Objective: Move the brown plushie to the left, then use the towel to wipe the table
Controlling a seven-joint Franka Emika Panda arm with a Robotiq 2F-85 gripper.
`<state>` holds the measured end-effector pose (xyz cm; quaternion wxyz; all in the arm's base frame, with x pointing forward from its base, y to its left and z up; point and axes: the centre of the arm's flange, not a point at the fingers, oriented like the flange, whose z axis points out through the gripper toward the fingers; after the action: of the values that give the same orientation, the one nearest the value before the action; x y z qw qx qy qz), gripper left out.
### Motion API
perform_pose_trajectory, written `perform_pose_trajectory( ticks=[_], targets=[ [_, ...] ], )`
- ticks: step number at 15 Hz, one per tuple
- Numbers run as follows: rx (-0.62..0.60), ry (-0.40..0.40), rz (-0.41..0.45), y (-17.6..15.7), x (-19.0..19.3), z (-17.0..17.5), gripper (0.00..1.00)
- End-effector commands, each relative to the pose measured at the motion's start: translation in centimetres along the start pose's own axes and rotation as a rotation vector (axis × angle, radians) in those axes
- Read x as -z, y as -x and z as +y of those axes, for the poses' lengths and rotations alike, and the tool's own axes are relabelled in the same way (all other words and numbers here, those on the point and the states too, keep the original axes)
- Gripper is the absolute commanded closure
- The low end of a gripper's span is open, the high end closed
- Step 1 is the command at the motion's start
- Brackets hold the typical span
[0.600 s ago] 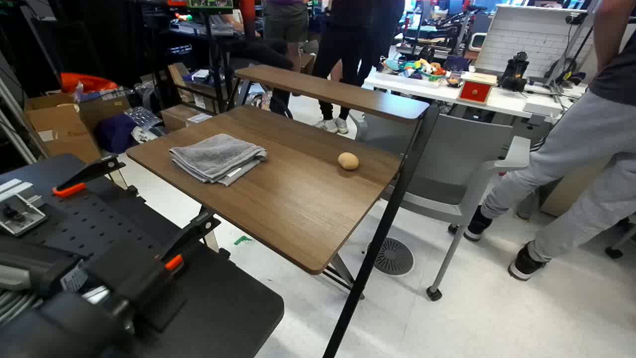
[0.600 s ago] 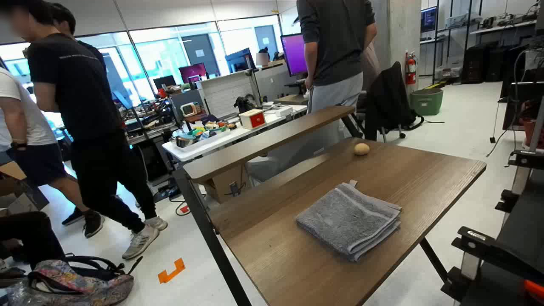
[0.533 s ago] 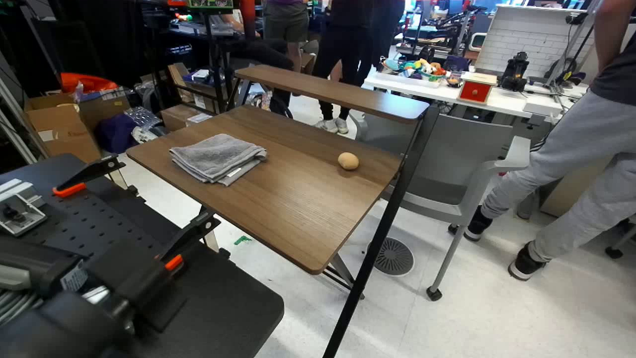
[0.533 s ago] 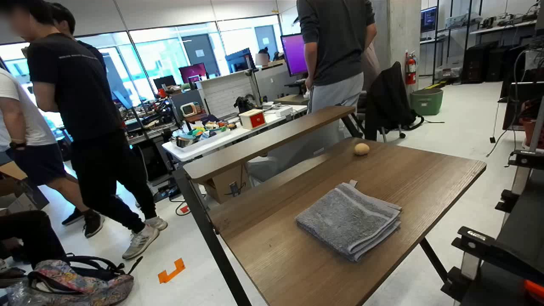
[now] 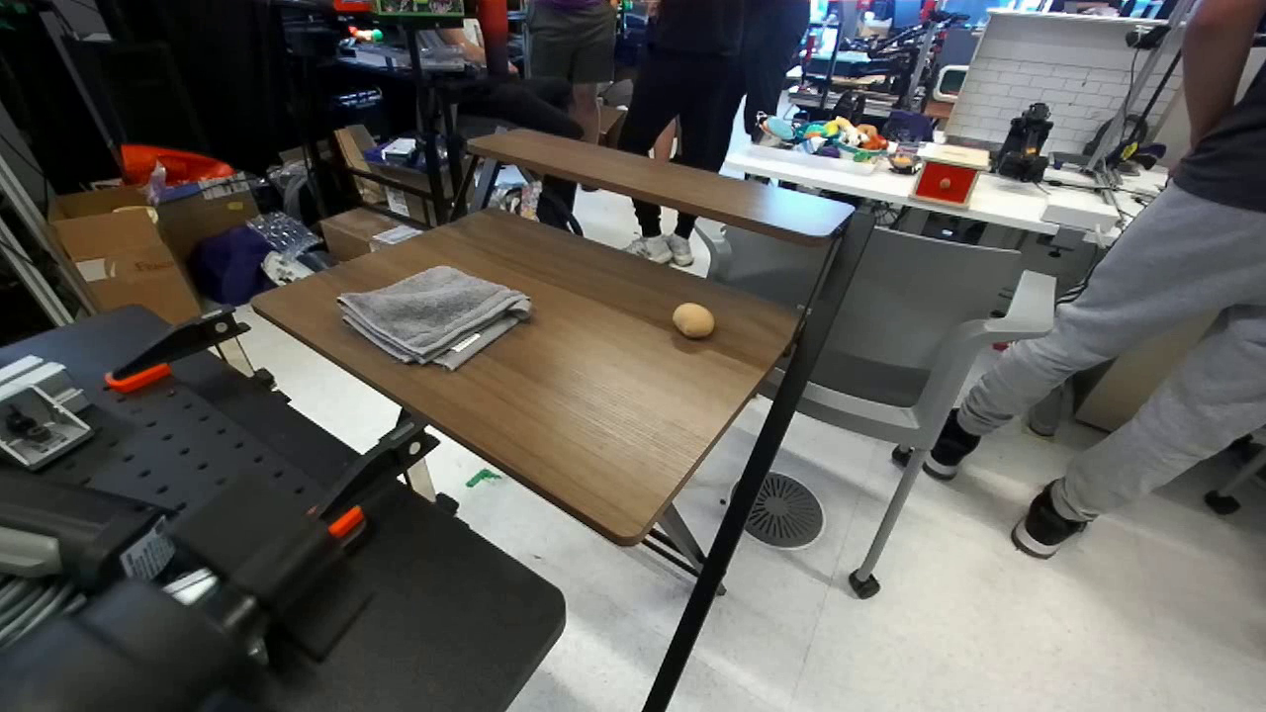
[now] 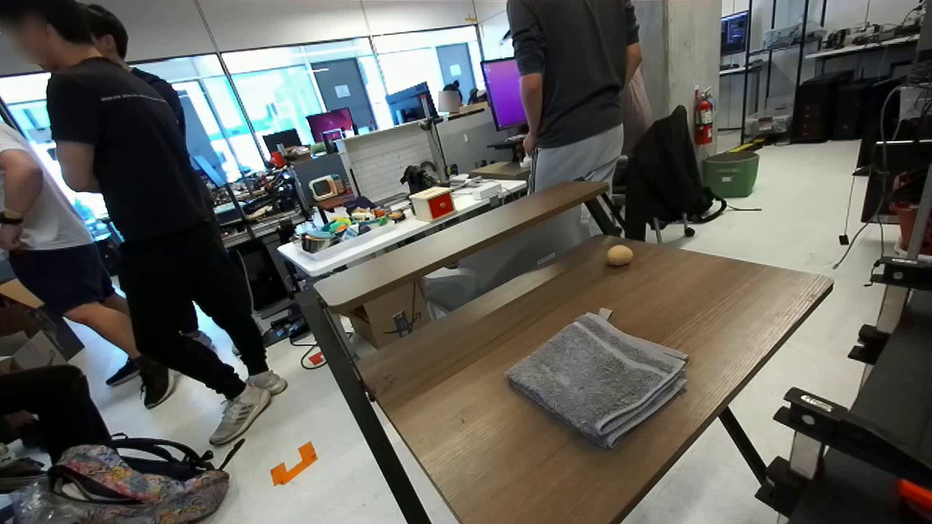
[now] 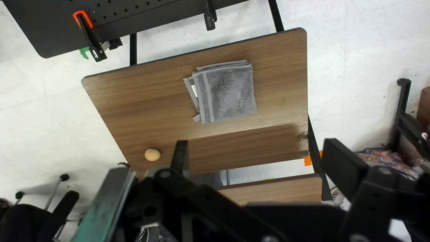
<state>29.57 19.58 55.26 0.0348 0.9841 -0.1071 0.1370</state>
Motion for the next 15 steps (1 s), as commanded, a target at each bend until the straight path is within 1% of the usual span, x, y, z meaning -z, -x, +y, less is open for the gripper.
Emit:
perform_pose_trajectory(
  ticks=[1, 12, 14, 15],
  targets=[
    [0.0, 0.0, 0.0, 0.0, 0.0, 0.0, 0.0],
    [0.0, 0.0, 0.0, 0.0, 0.0, 0.0, 0.0],
    [-0.037, 0.0, 0.031, -1.8, -1.5, 0.1, 0.0],
    [-0.062, 0.002, 0.031, -3.0, -2.3, 0.5, 0.0]
  ],
)
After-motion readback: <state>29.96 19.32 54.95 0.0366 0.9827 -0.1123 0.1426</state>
